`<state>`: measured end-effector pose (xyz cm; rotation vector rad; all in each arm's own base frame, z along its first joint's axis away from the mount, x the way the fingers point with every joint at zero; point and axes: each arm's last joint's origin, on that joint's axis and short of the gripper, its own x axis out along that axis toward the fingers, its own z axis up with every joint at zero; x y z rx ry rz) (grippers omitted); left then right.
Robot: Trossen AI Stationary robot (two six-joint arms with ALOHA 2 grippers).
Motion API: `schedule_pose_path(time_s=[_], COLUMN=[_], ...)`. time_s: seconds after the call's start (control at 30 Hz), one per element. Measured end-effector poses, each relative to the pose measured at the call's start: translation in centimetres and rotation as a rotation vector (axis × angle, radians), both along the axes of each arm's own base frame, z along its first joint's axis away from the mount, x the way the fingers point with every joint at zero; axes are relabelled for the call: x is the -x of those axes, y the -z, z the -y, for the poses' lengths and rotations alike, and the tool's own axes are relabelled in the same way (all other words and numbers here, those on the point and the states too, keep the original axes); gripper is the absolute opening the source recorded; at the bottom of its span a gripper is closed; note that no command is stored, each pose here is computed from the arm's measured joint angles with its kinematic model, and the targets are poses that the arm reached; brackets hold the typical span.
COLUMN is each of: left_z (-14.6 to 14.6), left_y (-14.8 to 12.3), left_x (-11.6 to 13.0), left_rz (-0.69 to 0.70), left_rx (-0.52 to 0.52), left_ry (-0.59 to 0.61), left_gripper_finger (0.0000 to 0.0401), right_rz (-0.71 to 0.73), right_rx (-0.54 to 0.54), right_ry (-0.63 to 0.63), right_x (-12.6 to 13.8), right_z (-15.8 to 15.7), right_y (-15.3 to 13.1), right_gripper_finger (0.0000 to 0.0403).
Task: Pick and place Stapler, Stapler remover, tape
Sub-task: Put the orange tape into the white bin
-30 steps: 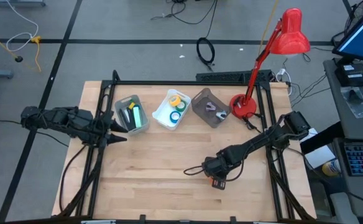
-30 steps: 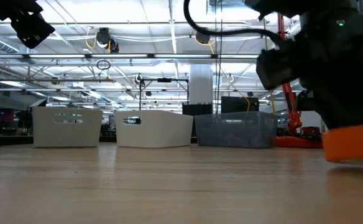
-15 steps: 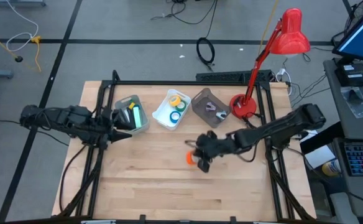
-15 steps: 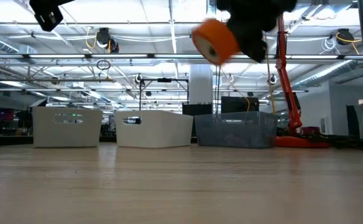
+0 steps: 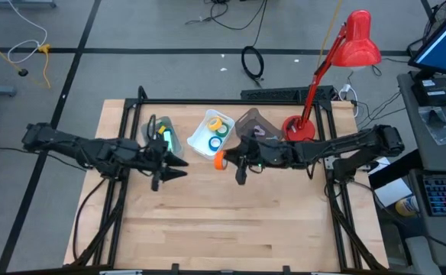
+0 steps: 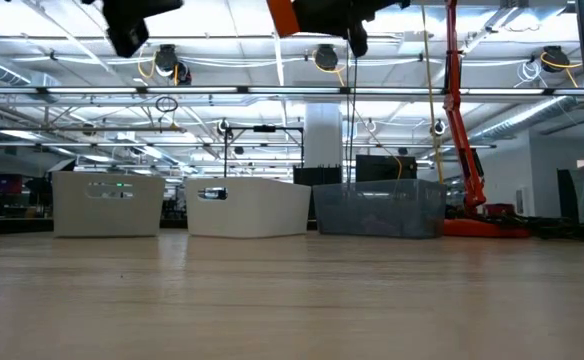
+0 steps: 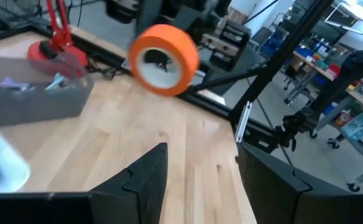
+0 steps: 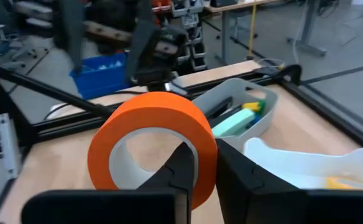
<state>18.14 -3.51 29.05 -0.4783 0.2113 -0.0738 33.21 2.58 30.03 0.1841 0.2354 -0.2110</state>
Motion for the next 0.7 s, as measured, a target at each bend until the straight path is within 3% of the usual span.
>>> schedule_pose_path(time_s=[0.37,0.7], left_z=[0.7,0.0], left_y=[0.9,1.6], left_x=[-4.4,-6.8], left_rz=[0.124,0.220], left_rx=[-0.081,-0.073], left_ry=[-0.066,-0.117], left_gripper_finger=[0.0198,0.0198], right_rz=[0.005,0.013], right_rx=[0.128,0.172], right_ry=[0.035,-0.011], right_x=[-0.2,-0.3], right_z=[2.1,2.8], right_y=[-0.3,-0.5], right_gripper_finger=[0.0033,0.0033])
